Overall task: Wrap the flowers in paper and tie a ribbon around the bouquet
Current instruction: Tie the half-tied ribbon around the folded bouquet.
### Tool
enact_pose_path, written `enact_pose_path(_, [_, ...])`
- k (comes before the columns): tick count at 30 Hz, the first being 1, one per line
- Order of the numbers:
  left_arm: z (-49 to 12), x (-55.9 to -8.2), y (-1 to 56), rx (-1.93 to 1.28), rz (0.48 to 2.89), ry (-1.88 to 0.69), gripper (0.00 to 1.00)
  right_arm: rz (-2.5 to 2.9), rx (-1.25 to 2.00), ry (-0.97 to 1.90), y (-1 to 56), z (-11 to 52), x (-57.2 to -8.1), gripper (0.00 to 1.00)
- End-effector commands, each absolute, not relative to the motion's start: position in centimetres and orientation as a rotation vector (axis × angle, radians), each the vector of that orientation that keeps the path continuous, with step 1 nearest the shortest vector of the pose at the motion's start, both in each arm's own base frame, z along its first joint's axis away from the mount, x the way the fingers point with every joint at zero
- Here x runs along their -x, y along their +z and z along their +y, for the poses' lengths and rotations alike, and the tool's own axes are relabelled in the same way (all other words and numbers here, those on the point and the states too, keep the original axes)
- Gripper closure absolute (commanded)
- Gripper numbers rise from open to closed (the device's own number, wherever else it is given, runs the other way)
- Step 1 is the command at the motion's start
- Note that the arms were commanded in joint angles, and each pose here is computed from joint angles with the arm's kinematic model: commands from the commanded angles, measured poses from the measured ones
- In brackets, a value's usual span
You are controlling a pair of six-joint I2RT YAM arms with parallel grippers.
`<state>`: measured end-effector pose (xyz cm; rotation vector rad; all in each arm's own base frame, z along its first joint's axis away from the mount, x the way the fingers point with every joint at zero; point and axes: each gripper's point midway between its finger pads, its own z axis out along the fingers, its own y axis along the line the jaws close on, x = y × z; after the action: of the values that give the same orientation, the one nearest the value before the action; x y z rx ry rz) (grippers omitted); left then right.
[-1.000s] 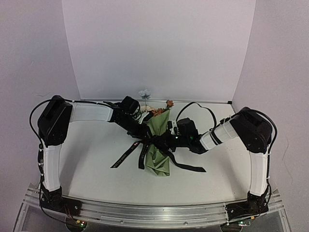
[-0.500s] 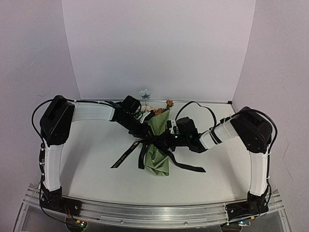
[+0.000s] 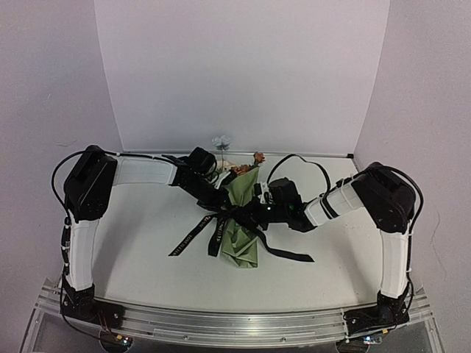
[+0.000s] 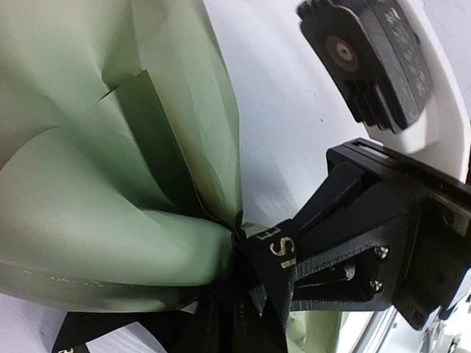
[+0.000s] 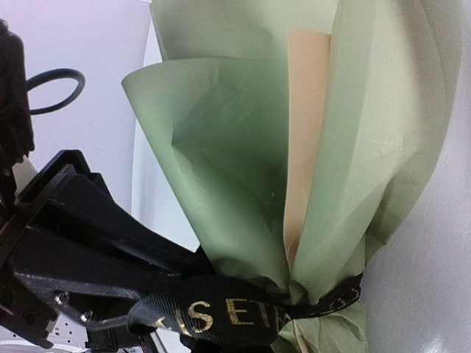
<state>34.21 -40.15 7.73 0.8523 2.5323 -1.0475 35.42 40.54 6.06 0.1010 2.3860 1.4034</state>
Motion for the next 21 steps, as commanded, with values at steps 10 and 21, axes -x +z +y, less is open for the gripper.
enact_pose_path(10, [-39.9, -35.4, 11.7, -0.666, 2.478, -1.065, 1.00, 2.329, -0.012, 1.354, 10.3, 38.7, -34.1, 0.95])
enact_pose_path(21, [-38.4, -35.6, 11.0, -0.460, 2.536, -1.145, 1.00, 2.376, 0.059, 1.220, 10.4, 37.1, -32.1, 0.85])
